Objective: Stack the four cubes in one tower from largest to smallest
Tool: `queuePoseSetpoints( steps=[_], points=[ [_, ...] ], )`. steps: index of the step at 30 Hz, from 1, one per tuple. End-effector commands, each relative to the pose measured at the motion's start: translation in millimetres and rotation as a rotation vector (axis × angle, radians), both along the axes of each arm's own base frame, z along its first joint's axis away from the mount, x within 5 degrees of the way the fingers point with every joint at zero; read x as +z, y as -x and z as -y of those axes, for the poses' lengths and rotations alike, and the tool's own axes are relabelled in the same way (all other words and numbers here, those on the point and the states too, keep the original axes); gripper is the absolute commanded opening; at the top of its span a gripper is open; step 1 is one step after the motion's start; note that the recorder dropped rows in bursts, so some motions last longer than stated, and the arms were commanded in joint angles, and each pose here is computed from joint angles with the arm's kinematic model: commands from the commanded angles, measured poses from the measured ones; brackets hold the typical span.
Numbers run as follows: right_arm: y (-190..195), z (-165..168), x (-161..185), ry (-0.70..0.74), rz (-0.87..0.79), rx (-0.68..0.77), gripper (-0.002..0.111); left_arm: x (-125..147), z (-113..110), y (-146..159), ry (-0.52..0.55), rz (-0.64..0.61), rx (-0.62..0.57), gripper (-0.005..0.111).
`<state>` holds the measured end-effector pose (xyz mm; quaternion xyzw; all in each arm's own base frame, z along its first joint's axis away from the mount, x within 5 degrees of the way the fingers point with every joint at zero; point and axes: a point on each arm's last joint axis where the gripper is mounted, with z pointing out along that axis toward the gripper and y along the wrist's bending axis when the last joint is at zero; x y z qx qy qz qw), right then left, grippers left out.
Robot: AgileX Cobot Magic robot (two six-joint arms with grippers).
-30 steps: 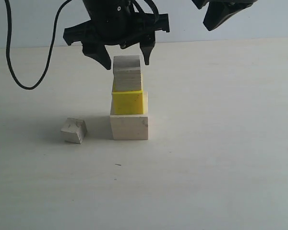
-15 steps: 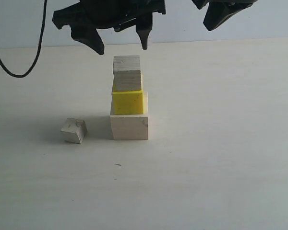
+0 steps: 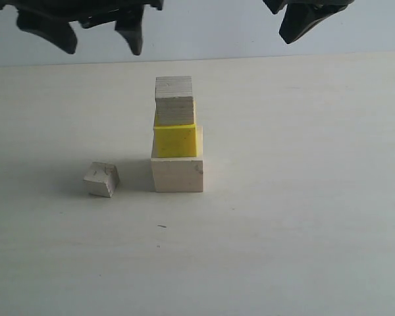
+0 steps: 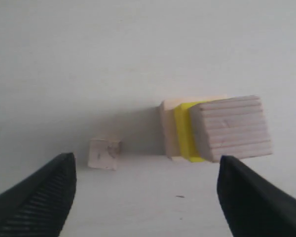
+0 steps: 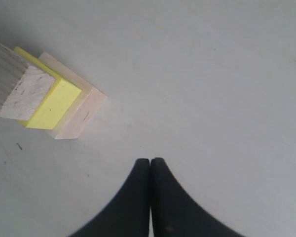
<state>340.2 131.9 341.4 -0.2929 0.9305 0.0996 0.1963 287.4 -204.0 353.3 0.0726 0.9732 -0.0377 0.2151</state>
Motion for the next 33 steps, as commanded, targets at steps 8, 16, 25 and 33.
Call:
queuePoseSetpoints(
  steps=[8,16,25,33],
  points=[
    [1.1,2.1,0.2,-0.001,-0.002,0.002,0.000,-60.8,-39.4,-4.7,-0.152,-0.182,-0.013,0.076],
    [1.3,2.1,0.1,-0.001,-0.004,0.003,0.000,-102.2,-38.5,-12.0,-0.272,-0.279,-0.082,0.075],
    [1.5,1.6,0.3,-0.007,-0.006,0.003,0.000,-115.7,-50.3,-14.1,-0.431,-0.267,-0.143,0.075],
    [2.1,-0.3,0.7,-0.025,-0.008,0.018,0.000,-123.9,-53.9,-9.8,-0.446,-0.297,-0.144,0.075]
  ],
)
